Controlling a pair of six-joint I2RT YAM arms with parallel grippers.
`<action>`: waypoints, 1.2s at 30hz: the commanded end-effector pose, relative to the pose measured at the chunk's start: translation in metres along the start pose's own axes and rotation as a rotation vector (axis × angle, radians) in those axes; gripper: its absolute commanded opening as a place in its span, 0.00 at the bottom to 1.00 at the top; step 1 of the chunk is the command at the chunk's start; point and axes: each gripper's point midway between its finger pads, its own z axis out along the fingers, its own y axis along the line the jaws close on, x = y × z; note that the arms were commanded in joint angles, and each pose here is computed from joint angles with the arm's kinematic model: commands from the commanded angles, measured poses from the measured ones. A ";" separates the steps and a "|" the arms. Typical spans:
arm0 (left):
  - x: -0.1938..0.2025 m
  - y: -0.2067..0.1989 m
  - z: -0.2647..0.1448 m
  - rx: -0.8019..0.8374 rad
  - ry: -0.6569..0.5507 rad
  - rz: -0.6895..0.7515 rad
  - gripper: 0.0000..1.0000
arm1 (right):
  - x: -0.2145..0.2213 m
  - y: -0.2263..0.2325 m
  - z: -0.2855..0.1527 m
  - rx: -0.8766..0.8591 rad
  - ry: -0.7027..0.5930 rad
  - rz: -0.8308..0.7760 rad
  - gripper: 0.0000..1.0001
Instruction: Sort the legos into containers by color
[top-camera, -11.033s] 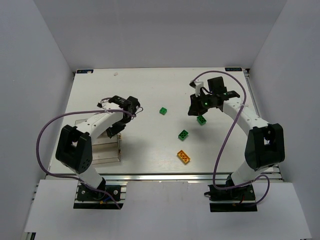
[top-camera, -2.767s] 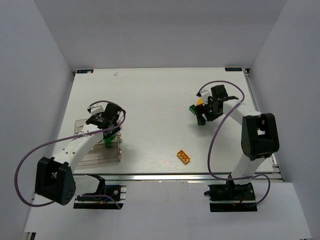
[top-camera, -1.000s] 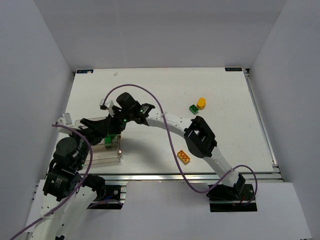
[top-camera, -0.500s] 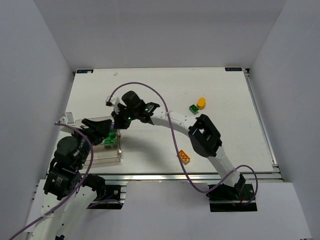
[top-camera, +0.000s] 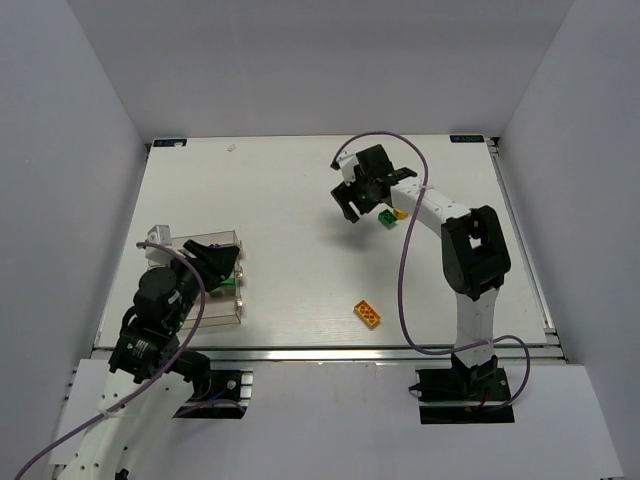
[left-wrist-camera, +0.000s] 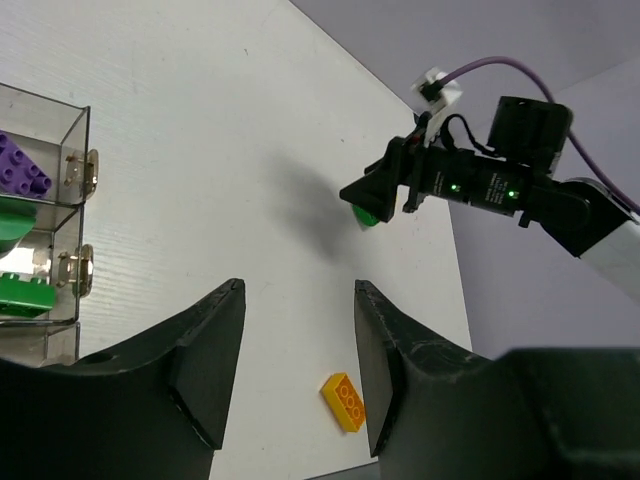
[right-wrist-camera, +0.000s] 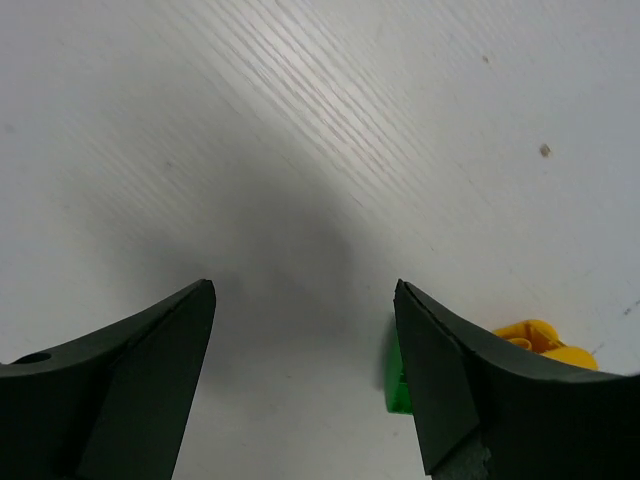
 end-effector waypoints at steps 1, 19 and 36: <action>0.001 -0.012 0.008 0.054 0.014 0.010 0.58 | 0.032 -0.023 0.006 0.032 0.132 -0.127 0.78; 0.011 0.001 0.006 0.031 0.025 0.000 0.60 | 0.088 -0.097 0.013 0.073 0.326 -0.089 0.69; 0.015 0.002 0.012 0.034 0.035 0.011 0.60 | 0.117 -0.062 -0.014 -0.080 0.394 0.052 0.66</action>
